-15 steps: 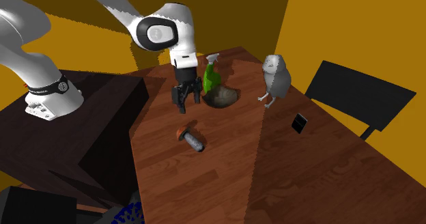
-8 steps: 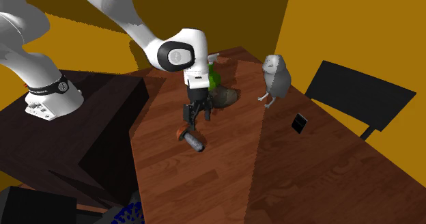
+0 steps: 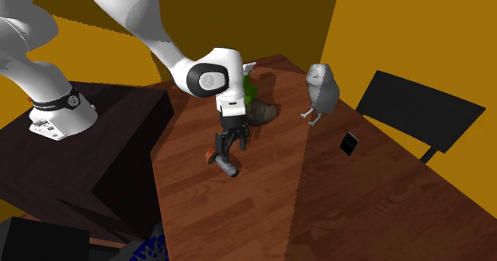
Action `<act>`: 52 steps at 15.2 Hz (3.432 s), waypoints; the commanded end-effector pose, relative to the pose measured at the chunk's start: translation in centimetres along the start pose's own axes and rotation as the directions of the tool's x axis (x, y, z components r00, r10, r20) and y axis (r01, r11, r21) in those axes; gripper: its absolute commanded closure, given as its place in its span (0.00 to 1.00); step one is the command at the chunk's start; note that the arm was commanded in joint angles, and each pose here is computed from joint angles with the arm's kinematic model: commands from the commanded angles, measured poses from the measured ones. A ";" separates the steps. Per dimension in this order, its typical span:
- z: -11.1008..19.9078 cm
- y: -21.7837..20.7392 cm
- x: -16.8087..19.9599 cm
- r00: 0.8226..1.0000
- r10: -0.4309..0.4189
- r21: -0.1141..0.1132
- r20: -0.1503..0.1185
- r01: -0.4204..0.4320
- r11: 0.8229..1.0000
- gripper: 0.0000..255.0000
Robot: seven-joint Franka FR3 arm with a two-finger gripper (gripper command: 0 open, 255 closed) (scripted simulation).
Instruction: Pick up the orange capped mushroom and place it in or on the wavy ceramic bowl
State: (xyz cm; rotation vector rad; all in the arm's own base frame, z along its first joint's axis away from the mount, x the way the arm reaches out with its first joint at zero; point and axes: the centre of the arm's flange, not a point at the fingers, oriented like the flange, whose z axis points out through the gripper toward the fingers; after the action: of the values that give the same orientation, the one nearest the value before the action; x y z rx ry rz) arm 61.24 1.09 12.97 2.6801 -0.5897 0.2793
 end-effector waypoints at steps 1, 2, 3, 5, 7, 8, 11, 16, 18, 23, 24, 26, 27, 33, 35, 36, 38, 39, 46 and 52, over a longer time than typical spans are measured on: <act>0.1 0.0 0.0 1.000 0.000 0.000 0.000 0.000 1.000 0.00; 0.1 0.0 0.0 1.000 0.000 0.000 0.000 0.000 1.000 0.00; 0.1 0.0 0.0 1.000 0.000 0.000 0.000 0.000 1.000 0.00; 0.1 0.0 0.0 1.000 0.000 0.000 0.000 0.000 1.000 0.00; 0.1 0.0 0.0 1.000 0.000 0.000 0.000 0.000 1.000 1.00; 0.1 0.0 0.0 1.000 0.000 0.000 0.000 0.000 1.000 1.00; 0.1 0.0 0.0 1.000 0.000 0.000 0.000 0.000 1.000 1.00; 0.1 0.0 0.0 1.000 0.000 0.000 0.000 0.000 1.000 1.00; 0.7 0.2 -0.6 0.999 0.010 0.033 0.034 -0.011 0.999 0.00; 3.4 1.2 -4.1 0.977 0.041 0.189 0.209 -0.081 0.979 0.00; 3.7 1.3 -4.6 0.972 0.043 0.207 0.230 -0.092 0.974 0.00; 4.7 1.0 -4.8 0.972 0.043 0.207 0.230 -0.092 0.974 0.00; 5.2 0.9 -4.9 0.972 0.043 0.207 0.230 -0.092 0.974 0.00; 7.5 0.4 -5.5 0.972 0.043 0.207 0.230 -0.092 0.974 0.00; 7.5 0.4 -5.4 0.972 0.043 0.207 0.230 -0.092 0.974 0.00; 7.5 0.4 -5.4 0.972 0.043 0.207 0.230 -0.092 0.974 0.00; 7.5 0.4 -5.4 0.972 0.043 0.207 0.230 -0.092 0.974 0.00; 7.5 0.4 -5.4 0.972 0.043 0.207 0.230 -0.092 0.974 0.00; 7.5 0.4 -5.5 0.972 0.043 0.207 0.230 -0.092 0.974 1.00; 6.0 0.9 -5.0 0.972 0.043 0.207 0.230 -0.092 0.974 1.00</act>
State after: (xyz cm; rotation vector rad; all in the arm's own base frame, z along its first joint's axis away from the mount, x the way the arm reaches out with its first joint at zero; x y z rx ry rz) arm 57.01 -0.27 5.91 2.9299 -0.7591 0.0599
